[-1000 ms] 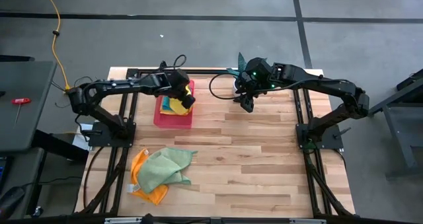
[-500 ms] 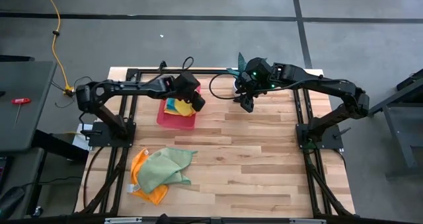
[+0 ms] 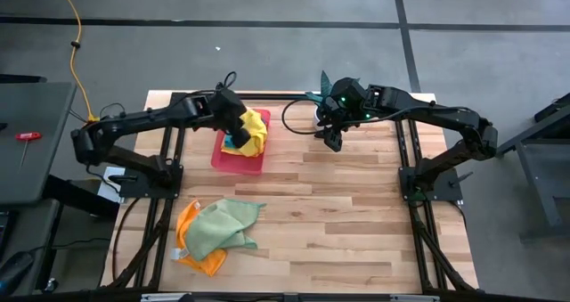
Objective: Fold microfiber towels
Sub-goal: Put the folded yellow microfiber towel into the pink bin
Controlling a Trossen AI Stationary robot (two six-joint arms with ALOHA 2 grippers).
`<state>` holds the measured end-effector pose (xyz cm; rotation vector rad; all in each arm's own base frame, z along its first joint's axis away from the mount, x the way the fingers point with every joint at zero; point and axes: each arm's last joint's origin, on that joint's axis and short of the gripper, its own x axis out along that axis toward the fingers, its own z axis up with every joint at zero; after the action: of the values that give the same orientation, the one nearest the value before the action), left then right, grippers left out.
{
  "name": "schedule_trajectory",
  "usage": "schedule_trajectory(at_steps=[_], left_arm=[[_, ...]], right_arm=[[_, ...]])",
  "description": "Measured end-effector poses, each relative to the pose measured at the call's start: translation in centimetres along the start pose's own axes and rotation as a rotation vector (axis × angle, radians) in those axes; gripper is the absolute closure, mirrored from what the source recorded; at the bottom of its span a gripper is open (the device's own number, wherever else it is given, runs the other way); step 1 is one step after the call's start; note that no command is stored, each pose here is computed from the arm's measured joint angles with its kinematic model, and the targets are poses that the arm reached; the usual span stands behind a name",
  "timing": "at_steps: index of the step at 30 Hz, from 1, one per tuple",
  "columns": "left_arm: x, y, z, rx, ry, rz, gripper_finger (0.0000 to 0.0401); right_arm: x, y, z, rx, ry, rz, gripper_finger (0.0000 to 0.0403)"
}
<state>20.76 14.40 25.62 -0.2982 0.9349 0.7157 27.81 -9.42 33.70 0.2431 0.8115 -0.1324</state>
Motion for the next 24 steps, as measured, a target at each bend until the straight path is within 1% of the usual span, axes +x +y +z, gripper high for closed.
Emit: schedule_trajectory(at_steps=[2, 4, 7, 10, 13, 15, 18, 22, 24], left_arm=[[0.3, 0.3, -0.4, 0.032, 0.036, 0.003, 0.0362], [0.9, 0.4, -0.5, 0.042, 0.062, -0.001, 0.0333], [2.1, 0.4, -0.8, 0.047, 0.124, -0.002, 0.0279], [3.3, 0.0, -0.8, 0.094, 0.163, -0.008, 0.0222], [4.4, -0.4, -0.9, 0.130, 0.219, 0.021, 0.0172], [5.0, -0.7, -0.8, 0.143, 0.253, 0.049, 0.0147], [5.6, -1.3, -0.4, 0.166, 0.272, 0.064, 0.0125], [5.9, -1.7, -0.2, 0.219, 0.270, 0.149, 0.0119], [6.2, -1.6, -0.4, 0.234, 0.286, 0.163, 0.0119]], right_arm=[[0.0, 0.0, 0.0, -0.011, 0.000, 0.000, 0.0206], [0.0, 0.0, 0.0, -0.009, -0.001, 0.000, 0.0206], [0.0, 0.0, 0.0, -0.009, -0.001, 0.000, 0.0206], [0.0, 0.0, 0.0, -0.008, 0.000, 0.000, 0.0206], [0.0, 0.0, 0.0, -0.008, 0.000, 0.000, 0.0206], [0.0, 0.0, 0.0, -0.008, -0.001, 0.000, 0.0206], [0.0, 0.0, 0.0, -0.007, 0.000, 0.000, 0.0206], [0.0, 0.0, 0.0, 0.017, 0.000, 0.000, 0.0206], [0.0, 0.0, 0.0, 0.041, 0.000, 0.000, 0.0206]])
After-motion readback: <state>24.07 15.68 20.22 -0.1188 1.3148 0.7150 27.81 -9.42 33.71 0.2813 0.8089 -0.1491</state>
